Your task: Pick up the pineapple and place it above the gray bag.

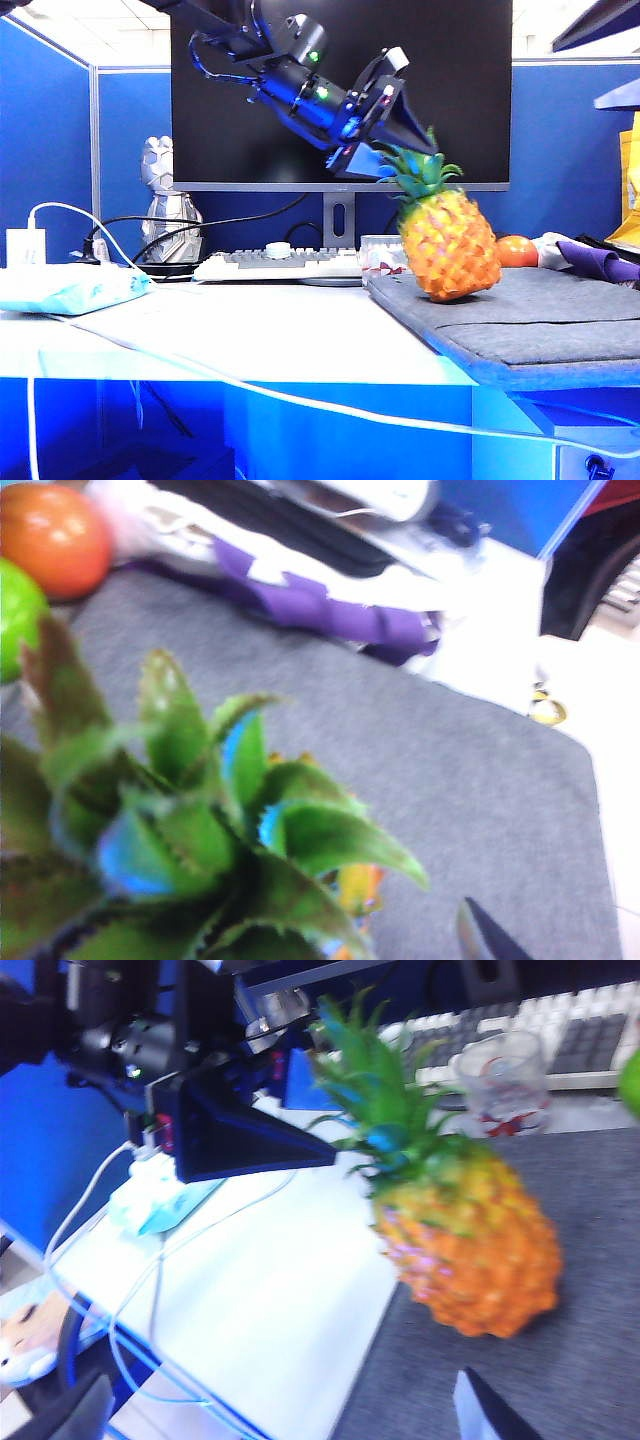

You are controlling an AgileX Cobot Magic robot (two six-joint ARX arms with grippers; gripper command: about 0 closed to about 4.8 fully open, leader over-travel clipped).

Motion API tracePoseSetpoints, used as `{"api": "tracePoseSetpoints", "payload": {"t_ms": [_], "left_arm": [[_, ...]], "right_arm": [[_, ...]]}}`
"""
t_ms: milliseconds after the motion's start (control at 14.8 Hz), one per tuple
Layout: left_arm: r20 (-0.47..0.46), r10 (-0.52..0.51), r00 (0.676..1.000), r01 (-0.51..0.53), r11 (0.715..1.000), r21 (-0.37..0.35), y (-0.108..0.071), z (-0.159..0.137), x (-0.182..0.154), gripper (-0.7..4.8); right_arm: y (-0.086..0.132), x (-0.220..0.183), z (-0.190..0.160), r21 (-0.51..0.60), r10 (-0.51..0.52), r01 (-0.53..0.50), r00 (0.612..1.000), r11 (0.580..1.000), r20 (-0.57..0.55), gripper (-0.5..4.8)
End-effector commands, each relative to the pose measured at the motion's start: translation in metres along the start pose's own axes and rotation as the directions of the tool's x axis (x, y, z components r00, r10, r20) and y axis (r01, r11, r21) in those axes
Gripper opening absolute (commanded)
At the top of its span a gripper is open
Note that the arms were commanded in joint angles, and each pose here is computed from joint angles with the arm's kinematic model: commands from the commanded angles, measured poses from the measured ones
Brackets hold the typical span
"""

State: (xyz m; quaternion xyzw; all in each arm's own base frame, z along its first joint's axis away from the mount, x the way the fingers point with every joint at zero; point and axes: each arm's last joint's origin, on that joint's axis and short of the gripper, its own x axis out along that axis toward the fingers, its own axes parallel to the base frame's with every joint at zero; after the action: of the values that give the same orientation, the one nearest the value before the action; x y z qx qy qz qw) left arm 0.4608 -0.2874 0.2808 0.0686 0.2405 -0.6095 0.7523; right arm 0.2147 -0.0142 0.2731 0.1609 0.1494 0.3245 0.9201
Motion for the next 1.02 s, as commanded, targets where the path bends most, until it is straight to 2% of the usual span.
{"api": "tracePoseSetpoints", "payload": {"t_ms": [68, 203, 271, 474, 609, 880, 1015], "left_arm": [[0.032, -0.079, 0.996, 0.077, 0.996, 0.055, -0.022, 0.007, 0.027, 4.79], [0.032, -0.104, 0.994, 0.101, 0.992, 0.079, -0.033, 0.006, 0.047, 4.79], [0.022, -0.084, 0.996, 0.082, 0.993, 0.084, -0.036, 0.004, 0.054, 4.79], [0.017, -0.043, 0.999, 0.042, 0.997, 0.071, -0.03, 0.003, 0.049, 4.79], [-0.008, -0.016, 1.0, 0.016, 1.0, 0.024, -0.023, -0.001, 0.044, 4.79], [-0.023, -0.013, 1.0, 0.014, 1.0, 0.015, -0.023, -0.003, 0.044, 4.79], [-0.033, -0.044, 0.998, 0.044, 0.999, -0.001, -0.024, -0.005, 0.044, 4.79]], "right_arm": [[0.002, 0.0, 0.004, -0.018, 0.011, -0.011, 1.0, 1.0, 0.015, 4.79], [0.002, 0.0, 0.004, -0.017, 0.013, -0.013, 1.0, 1.0, 0.014, 4.79], [0.002, 0.0, 0.003, -0.016, 0.017, -0.017, 1.0, 1.0, 0.013, 4.79], [0.002, 0.0, 0.003, -0.011, 0.03, -0.03, 1.0, 1.0, 0.005, 4.79], [0.002, -0.001, 0.003, -0.011, 0.03, -0.03, 1.0, 0.999, 0.005, 4.79], [0.002, -0.001, 0.003, -0.011, 0.03, -0.03, 1.0, 0.999, 0.006, 4.79], [0.002, -0.001, 0.003, -0.012, 0.03, -0.03, 1.0, 0.999, 0.007, 4.79]]}}
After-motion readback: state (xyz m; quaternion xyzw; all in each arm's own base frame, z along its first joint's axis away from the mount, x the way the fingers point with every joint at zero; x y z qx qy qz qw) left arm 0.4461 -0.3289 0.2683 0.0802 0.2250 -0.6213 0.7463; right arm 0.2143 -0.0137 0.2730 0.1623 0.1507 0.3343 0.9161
